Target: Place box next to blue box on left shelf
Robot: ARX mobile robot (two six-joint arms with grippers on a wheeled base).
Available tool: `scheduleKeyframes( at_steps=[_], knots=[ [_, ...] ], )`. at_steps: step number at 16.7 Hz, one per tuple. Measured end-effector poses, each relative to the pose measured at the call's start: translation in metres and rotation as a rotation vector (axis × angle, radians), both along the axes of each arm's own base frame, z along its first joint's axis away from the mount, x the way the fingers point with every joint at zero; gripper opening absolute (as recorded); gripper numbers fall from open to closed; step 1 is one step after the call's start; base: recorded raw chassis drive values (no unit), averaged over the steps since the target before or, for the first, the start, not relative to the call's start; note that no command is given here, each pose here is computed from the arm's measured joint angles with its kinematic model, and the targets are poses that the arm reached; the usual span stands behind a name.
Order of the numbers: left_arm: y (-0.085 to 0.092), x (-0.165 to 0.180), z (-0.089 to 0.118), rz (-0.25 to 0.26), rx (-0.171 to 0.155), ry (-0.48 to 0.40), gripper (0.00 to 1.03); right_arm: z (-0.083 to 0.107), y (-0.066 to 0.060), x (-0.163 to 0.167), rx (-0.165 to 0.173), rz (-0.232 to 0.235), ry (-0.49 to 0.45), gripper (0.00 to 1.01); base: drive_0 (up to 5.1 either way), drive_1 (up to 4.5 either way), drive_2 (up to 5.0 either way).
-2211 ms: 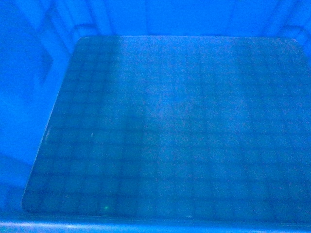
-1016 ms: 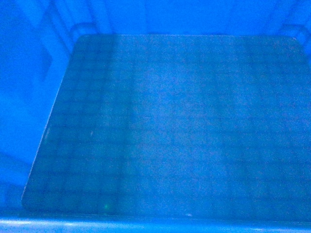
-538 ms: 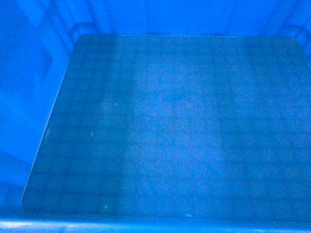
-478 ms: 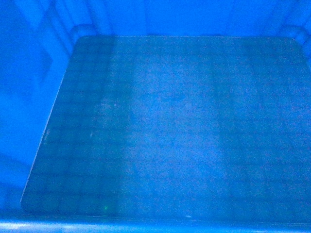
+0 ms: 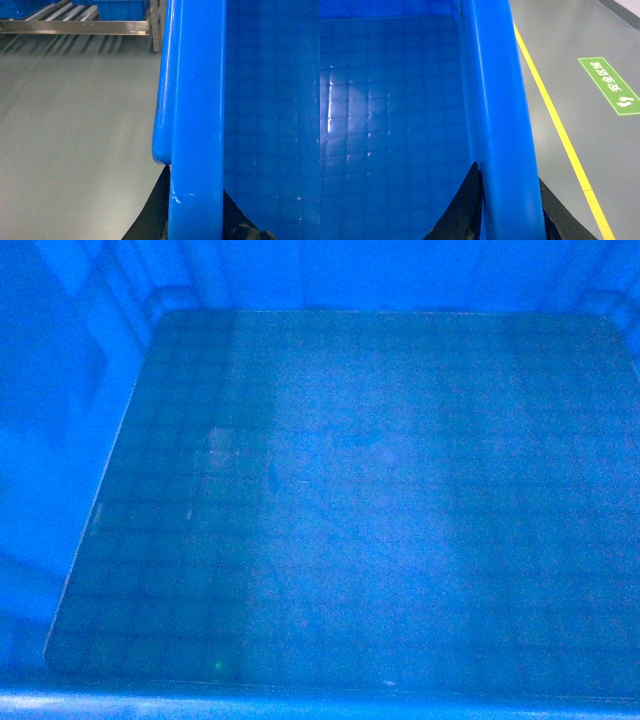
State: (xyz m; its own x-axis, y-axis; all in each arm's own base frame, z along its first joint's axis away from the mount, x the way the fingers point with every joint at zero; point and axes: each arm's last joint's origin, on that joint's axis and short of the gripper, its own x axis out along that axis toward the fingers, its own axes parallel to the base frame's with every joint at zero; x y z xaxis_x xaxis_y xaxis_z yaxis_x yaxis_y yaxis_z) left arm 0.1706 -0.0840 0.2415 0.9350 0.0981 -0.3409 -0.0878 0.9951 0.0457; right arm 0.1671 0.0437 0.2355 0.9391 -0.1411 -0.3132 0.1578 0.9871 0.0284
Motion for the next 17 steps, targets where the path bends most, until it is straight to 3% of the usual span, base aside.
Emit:
scheduleKeyframes(
  at_steps=[17],
  knots=[
    [0.0002, -0.0001, -0.0001, 0.000, 0.001, 0.001, 0.09, -0.0001, 0.0000, -0.0001, -0.001, 0.000, 0.002, 0.17, -0.1, 4.19, -4.3]
  ],
)
